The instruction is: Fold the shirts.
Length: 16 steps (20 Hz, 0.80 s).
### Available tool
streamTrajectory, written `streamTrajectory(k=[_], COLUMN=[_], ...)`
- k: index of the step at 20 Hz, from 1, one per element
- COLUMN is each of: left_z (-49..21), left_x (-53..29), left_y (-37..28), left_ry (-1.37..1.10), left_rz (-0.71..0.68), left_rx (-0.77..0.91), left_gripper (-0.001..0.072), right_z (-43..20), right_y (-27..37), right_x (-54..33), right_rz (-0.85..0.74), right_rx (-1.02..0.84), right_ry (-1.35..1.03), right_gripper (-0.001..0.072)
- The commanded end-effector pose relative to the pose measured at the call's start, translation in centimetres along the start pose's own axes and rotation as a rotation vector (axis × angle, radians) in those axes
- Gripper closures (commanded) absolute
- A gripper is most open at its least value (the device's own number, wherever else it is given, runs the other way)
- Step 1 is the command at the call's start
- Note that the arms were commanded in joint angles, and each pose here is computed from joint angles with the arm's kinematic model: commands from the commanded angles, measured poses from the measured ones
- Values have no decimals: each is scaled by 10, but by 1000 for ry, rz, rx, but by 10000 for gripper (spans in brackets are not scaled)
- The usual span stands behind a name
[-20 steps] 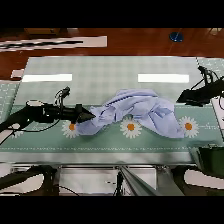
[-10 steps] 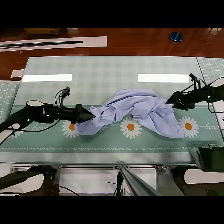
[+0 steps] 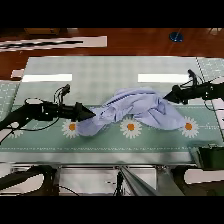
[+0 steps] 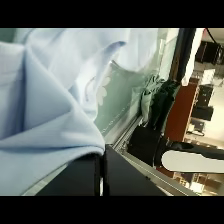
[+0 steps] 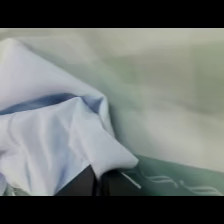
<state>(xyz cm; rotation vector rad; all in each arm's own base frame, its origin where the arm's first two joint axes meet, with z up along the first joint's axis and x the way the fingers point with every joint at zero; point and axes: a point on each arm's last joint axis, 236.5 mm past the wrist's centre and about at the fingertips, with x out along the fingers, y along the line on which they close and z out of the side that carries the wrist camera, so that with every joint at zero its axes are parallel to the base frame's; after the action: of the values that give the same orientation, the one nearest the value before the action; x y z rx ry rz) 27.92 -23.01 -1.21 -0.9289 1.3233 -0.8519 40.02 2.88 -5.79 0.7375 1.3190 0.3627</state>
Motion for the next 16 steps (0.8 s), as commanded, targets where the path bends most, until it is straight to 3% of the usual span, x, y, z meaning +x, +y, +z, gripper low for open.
streamTrajectory(k=[1, 8, 12, 16], left_z=[16, 78, 43, -14], left_x=[-16, -170, -250, -279], left_y=[-52, -269, -370, -424], left_ry=[2, -413, -644, -772], left_rz=[-68, -78, -20, 22], left_rx=[155, 698, 952, 1074], left_gripper=[683, 683, 683, 683], right_z=[21, 52, 16, -42], right_y=[60, 222, 292, 329], right_x=[-45, -233, -315, -361], right_rz=[82, 32, 43, 35], right_rx=[-149, -513, -610, -664], right_ry=[-72, -591, -829, -962], right_gripper=[678, 678, 678, 678])
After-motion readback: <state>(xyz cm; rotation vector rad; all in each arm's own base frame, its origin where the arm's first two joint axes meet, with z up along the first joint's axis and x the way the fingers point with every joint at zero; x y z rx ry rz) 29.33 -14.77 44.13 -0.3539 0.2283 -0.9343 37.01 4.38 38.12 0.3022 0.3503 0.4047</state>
